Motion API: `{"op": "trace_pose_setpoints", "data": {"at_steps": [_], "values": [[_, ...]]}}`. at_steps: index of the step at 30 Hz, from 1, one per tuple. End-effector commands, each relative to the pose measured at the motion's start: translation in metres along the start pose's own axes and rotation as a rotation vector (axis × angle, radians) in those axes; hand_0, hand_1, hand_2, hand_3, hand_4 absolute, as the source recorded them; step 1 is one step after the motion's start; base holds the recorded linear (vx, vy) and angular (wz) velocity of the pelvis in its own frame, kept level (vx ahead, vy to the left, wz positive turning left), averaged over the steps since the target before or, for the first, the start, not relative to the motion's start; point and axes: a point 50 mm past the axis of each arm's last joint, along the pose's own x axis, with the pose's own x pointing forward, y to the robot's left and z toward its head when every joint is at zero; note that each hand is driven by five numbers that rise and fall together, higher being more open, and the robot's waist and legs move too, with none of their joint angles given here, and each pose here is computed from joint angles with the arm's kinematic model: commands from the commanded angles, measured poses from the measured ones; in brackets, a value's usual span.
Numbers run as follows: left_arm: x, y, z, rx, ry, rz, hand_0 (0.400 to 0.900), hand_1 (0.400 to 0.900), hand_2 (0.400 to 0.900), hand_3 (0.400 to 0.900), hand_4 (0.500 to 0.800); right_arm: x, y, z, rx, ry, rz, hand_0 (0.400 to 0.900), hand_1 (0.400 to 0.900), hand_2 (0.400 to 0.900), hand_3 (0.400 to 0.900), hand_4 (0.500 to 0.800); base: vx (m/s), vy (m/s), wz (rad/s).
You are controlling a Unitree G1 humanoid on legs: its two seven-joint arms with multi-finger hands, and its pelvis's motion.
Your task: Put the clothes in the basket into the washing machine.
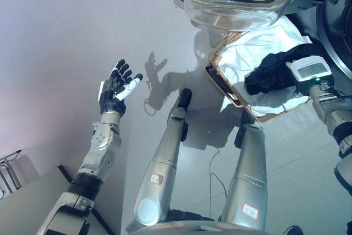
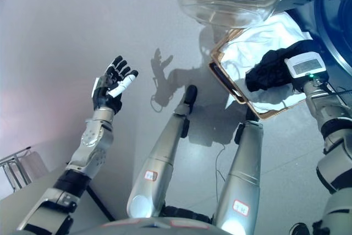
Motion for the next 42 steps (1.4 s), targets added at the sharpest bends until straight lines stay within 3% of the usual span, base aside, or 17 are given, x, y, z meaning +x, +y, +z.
{"op": "trace_pose_setpoints", "data": {"at_steps": [1, 3, 4, 5, 6, 19, 28, 34, 42], "values": [[0.002, 0.001, 0.032, -0.054, -0.177, 0.011, 0.900, 0.900, 0.900, 0.900, 0.800, -0.007, 0.001, -0.024, -0.040, 0.056, 0.011, 0.900, 0.900, 0.900, 0.900, 0.800, 0.075, -0.027, 0.01], [0.003, 0.000, 0.034, -0.046, -0.185, 0.003, 0.900, 0.900, 0.900, 0.900, 0.800, -0.005, -0.001, -0.023, -0.032, 0.056, -0.005, 0.900, 0.900, 0.900, 0.900, 0.800, -0.011, -0.002, -0.04], [0.002, 0.000, 0.035, -0.040, -0.189, -0.002, 0.900, 0.900, 0.900, 0.900, 0.800, -0.005, -0.002, -0.022, -0.029, 0.058, -0.012, 0.610, 0.610, 0.610, 0.610, 0.626, -0.008, 0.001, -0.05], [0.002, 0.000, 0.037, -0.040, -0.198, -0.005, 0.900, 0.900, 0.900, 0.900, 0.800, -0.005, -0.003, -0.022, -0.024, 0.061, -0.021, 0.610, 0.610, 0.610, 0.610, 0.626, -0.007, 0.010, -0.05], [0.002, 0.000, 0.039, -0.041, -0.205, -0.007, 0.900, 0.900, 0.900, 0.900, 0.800, -0.004, -0.004, -0.022, -0.018, 0.065, -0.032, 0.400, 0.400, 0.400, 0.400, 0.500, -0.010, 0.004, -0.04], [0.009, 0.002, 0.038, -0.028, -0.205, 0.017, 0.900, 0.900, 0.900, 0.900, 0.800, 0.001, -0.004, -0.008, 0.064, 0.086, -0.063, 0.400, 0.400, 0.400, 0.400, 0.500, -0.013, 0.001, -0.07], [0.017, 0.012, 0.013, -0.020, -0.097, 0.093, 0.900, 0.900, 0.900, 0.900, 0.800, -0.009, 0.030, 0.029, 0.271, 0.093, 0.034, 0.400, 0.400, 0.400, 0.400, 0.500, 0.046, -0.016, -0.09], [0.012, 0.025, -0.003, -0.021, -0.035, 0.166, 0.900, 0.900, 0.900, 0.900, 0.800, -0.024, 0.060, 0.063, 0.771, 0.229, 0.110, 0.400, 0.400, 0.400, 0.400, 0.500, 0.065, -0.022, -0.16], [0.014, 0.021, 0.003, -0.073, -0.071, 0.204, 0.900, 0.900, 0.900, 0.900, 0.800, -0.026, 0.065, 0.089, 1.751, 0.628, -0.022, 0.400, 0.400, 0.400, 0.400, 0.500, 0.024, 0.002, -0.04]]}}
